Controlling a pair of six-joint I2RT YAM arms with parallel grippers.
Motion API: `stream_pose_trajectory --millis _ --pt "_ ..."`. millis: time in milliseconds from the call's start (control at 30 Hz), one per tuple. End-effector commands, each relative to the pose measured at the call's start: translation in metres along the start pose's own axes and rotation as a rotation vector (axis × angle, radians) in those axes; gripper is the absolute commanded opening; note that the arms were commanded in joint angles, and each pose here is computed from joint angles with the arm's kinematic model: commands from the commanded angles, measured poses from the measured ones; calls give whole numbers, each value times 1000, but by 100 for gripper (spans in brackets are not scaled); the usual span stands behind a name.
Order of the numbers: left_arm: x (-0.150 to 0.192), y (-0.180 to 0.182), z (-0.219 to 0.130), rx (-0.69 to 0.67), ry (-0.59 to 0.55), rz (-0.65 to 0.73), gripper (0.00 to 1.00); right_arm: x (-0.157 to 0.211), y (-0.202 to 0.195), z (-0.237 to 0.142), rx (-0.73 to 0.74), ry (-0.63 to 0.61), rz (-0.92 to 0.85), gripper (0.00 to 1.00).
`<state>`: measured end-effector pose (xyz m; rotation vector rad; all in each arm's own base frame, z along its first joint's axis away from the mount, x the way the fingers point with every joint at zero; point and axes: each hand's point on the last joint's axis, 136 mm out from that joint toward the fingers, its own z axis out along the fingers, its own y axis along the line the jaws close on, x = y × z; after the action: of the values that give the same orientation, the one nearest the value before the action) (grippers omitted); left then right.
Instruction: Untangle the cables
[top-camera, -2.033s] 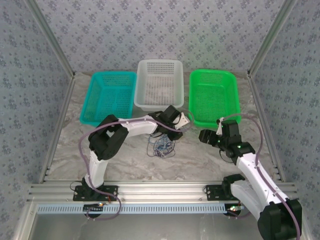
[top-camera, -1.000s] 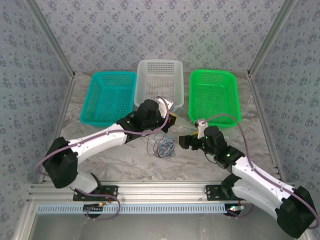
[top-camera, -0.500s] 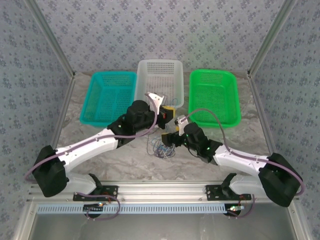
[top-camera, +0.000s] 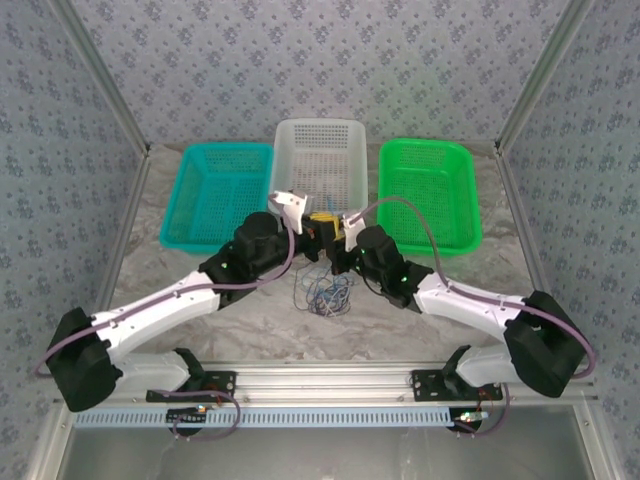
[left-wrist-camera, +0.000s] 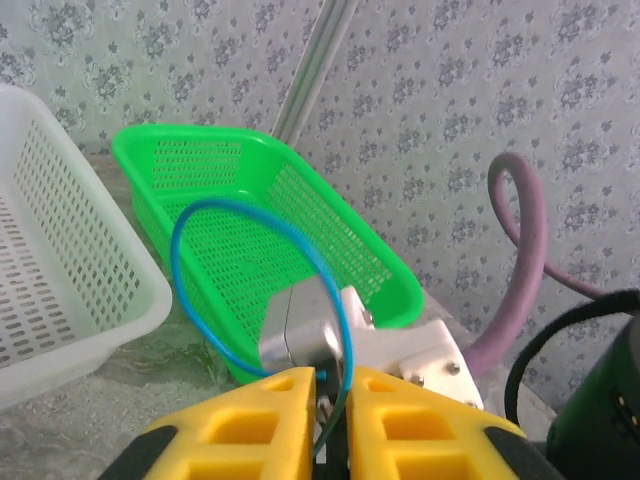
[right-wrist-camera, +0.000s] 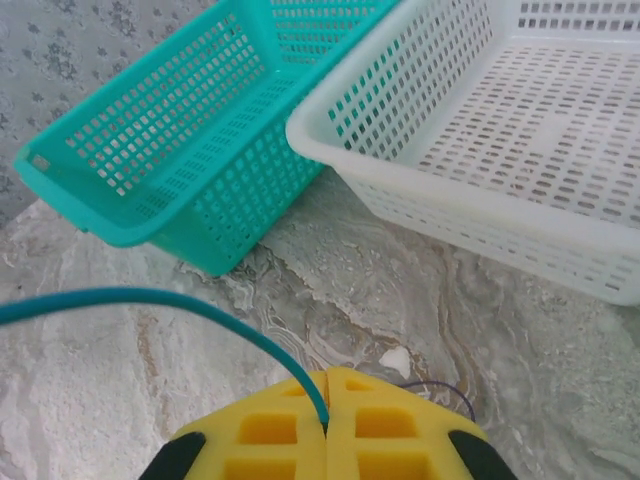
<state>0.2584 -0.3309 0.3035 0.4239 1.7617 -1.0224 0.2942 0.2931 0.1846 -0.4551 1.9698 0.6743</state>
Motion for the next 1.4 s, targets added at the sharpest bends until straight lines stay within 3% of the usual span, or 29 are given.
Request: stream_pose_trajectory --millis 0,100,267,533,767,967,1067,1367 --pt "-11 7 -10 -43 -44 3 28 -13 3 -5 -10 10 -26 0" --pt "-8 23 -20 -96 -53 -7 53 -28 3 -18 -2 -4 -35 0" --pt "6 46 -36 -179 -18 8 77 -60 5 -46 -5 -36 -51 0" --pt "54 61 -32 -190 118 19 79 -92 19 -72 -47 -70 -37 0" --pt "58 34 -14 -83 140 84 79 -122 29 -85 -69 -135 -20 0" --pt "73 10 7 23 193 99 73 -144 35 -95 -81 -176 -5 0" --pt "79 12 14 12 203 95 66 -152 39 -101 -96 -192 -2 0" --pt "66 8 14 16 156 114 10 -149 28 -112 -52 -187 1 0"
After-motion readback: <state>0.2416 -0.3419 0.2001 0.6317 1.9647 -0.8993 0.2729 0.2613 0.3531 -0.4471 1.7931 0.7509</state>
